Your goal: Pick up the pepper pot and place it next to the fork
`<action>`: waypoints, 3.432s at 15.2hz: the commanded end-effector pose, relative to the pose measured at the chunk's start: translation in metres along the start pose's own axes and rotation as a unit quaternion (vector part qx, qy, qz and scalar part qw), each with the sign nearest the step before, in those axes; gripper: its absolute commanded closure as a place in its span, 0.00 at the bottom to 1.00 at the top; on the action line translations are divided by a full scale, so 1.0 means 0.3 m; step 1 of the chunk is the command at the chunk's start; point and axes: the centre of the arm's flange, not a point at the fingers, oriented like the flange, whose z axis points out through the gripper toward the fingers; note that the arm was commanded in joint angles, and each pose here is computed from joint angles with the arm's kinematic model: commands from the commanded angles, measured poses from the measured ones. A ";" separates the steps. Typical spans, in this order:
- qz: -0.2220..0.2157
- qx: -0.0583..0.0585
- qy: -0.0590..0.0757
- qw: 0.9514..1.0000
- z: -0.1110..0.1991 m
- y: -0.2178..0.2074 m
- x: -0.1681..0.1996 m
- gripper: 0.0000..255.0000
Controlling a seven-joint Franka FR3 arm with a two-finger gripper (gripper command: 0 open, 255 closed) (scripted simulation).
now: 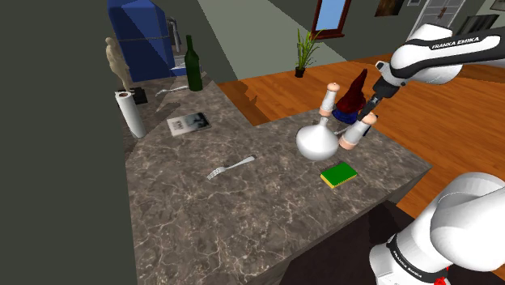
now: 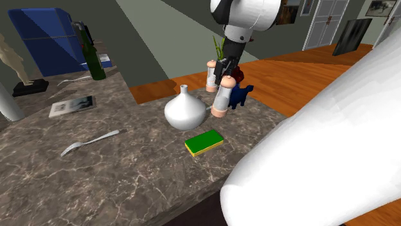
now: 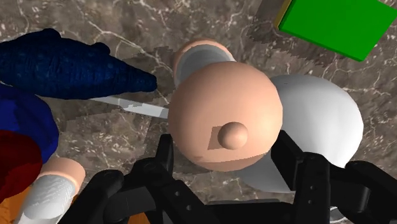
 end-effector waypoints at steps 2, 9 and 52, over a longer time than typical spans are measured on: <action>0.000 0.000 0.000 1.000 -0.052 -0.002 0.014 1.00; 0.000 0.000 0.000 1.000 -0.172 -0.007 0.042 1.00; 0.020 0.000 -0.058 0.998 -0.487 -0.100 0.236 0.00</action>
